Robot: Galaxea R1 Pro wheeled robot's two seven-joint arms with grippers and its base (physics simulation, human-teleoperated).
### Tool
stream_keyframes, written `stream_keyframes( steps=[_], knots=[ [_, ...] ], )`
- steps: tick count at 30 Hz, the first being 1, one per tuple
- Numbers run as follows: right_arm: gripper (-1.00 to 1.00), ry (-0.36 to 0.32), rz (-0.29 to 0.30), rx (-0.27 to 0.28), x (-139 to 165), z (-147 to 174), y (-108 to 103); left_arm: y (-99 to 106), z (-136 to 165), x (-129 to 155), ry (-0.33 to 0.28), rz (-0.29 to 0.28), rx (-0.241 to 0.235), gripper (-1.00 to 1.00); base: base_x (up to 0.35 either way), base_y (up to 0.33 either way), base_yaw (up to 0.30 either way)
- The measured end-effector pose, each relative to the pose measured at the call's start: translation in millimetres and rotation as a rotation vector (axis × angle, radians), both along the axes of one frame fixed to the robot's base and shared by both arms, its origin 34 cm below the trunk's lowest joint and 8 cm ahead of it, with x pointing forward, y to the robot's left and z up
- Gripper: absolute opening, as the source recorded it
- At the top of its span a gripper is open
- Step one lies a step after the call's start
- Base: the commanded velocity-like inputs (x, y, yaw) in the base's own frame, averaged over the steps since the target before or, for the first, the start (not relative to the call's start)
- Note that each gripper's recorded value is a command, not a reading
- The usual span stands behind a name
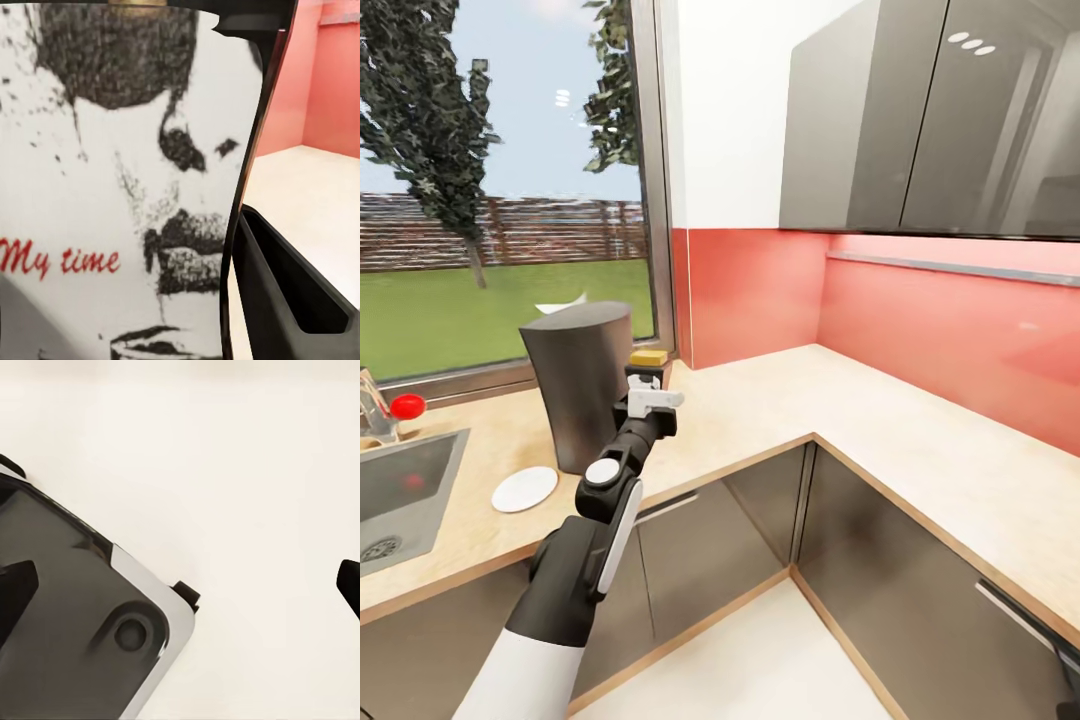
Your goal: Set up a coffee station on the kitchen countertop: keep the coffee maker on the countertop, move the bottle of coffee from the kitchen shelf to the counter next to the coffee maker, place a paper coffee filter on top of the coffee maker, put the saucer next to the coffee maker with the coffee cup on the saucer, and place the electric kettle next to the coffee maker.
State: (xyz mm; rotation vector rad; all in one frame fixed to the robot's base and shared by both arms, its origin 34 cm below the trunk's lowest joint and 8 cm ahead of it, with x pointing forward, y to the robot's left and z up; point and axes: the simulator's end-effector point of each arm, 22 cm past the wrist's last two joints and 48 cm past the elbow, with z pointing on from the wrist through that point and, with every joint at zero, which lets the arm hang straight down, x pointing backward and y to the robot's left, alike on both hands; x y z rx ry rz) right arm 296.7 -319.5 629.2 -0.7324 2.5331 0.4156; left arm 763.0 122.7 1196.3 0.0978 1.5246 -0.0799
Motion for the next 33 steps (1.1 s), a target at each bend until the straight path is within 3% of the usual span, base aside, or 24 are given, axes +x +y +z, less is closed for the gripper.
stream_keyframes(
  steps=[33],
  knots=[
    [1.0, -0.001, 0.001, -0.002, 6.1, -41.6, -0.3, -0.9, -44.1, 7.7, -0.016, -0.001, -0.003, -1.0, 0.0, 0.0, 0.0]
  ],
)
